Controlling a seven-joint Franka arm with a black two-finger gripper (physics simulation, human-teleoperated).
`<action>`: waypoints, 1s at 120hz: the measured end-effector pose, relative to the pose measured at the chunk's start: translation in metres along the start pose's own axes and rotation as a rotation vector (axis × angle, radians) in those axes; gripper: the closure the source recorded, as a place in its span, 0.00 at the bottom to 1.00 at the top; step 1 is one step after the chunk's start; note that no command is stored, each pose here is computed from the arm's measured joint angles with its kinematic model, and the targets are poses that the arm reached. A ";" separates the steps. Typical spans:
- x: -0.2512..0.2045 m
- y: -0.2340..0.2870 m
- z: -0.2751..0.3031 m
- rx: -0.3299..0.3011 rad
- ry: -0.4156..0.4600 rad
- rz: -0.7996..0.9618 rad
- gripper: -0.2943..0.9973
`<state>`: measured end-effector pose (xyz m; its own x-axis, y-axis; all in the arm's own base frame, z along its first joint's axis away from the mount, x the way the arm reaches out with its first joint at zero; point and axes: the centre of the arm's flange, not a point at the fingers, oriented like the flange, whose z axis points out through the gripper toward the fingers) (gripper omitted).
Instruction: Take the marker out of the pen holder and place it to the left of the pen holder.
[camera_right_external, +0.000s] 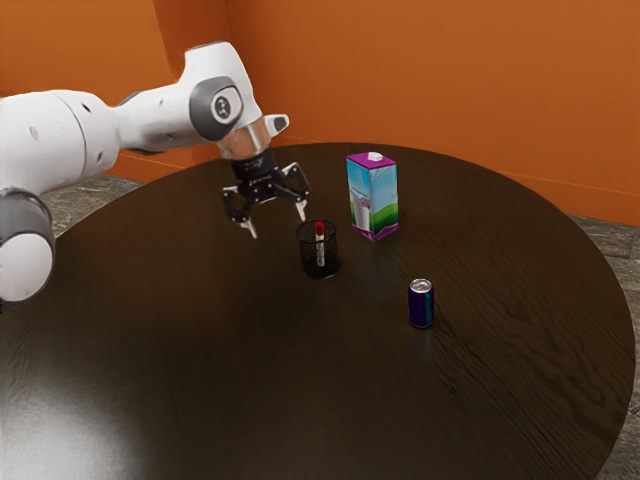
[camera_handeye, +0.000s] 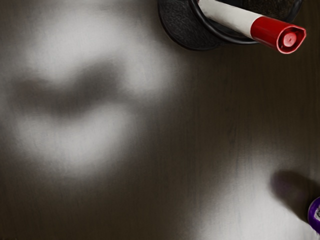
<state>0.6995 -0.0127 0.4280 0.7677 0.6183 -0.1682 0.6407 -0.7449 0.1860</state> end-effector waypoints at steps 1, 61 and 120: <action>0.000 0.001 0.001 -0.002 -0.001 -0.005 0.23; 0.048 -0.002 0.038 -0.013 -0.157 -0.242 0.23; 0.057 0.014 0.038 -0.099 -0.107 -0.292 0.23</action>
<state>0.7515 0.0030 0.3843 0.5492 0.7685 -0.3282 0.8357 -0.5085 0.2077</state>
